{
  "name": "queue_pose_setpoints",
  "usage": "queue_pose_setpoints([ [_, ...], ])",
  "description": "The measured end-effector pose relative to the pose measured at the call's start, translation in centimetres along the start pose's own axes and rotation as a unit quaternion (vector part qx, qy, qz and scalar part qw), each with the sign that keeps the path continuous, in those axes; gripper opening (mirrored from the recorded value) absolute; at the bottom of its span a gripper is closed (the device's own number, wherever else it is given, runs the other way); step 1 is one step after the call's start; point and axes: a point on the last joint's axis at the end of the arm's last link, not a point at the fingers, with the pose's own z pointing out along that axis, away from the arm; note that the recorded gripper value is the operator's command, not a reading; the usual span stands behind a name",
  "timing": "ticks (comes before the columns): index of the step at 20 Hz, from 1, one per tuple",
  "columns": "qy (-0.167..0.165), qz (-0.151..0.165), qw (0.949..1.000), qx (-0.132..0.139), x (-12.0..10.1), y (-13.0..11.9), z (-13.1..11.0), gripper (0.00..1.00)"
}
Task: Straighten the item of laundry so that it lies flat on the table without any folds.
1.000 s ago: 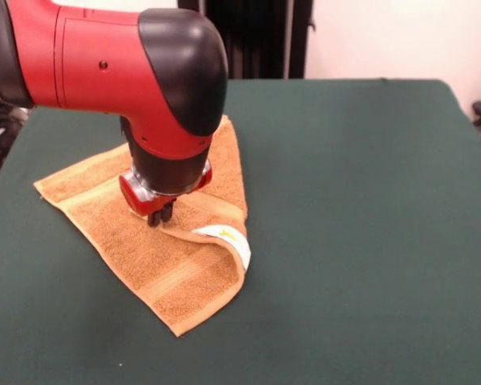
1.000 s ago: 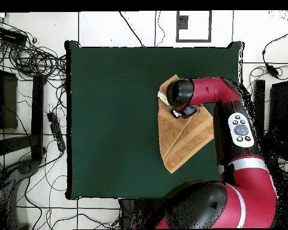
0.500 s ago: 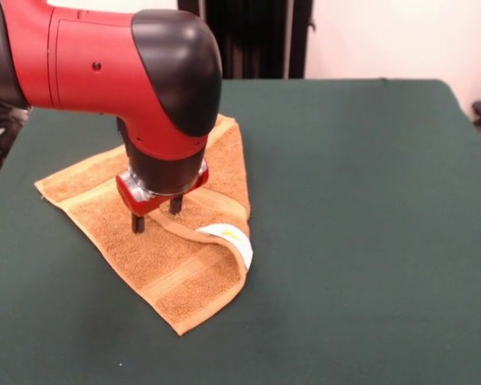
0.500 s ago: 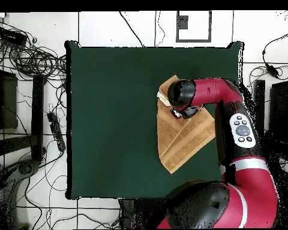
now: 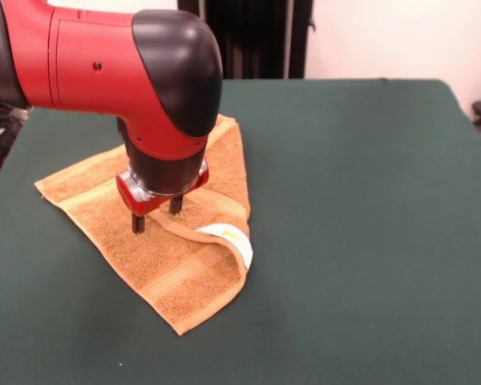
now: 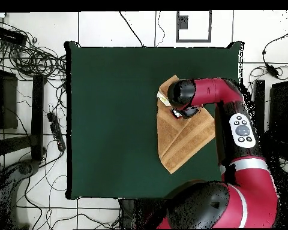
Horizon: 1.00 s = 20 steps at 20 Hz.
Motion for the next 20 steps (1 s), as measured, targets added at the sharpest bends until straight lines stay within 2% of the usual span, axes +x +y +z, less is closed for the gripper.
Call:
queue_pose_setpoints([
  [3,0.001,0.0,1.0,-0.001,-0.03,0.09,0.03,1.0],
  [4,0.001,0.0,1.0,-0.002,-0.04,0.13,0.05,0.0],
  [20,0.003,-0.001,1.0,-0.005,-0.1,0.32,0.03,0.0],
])
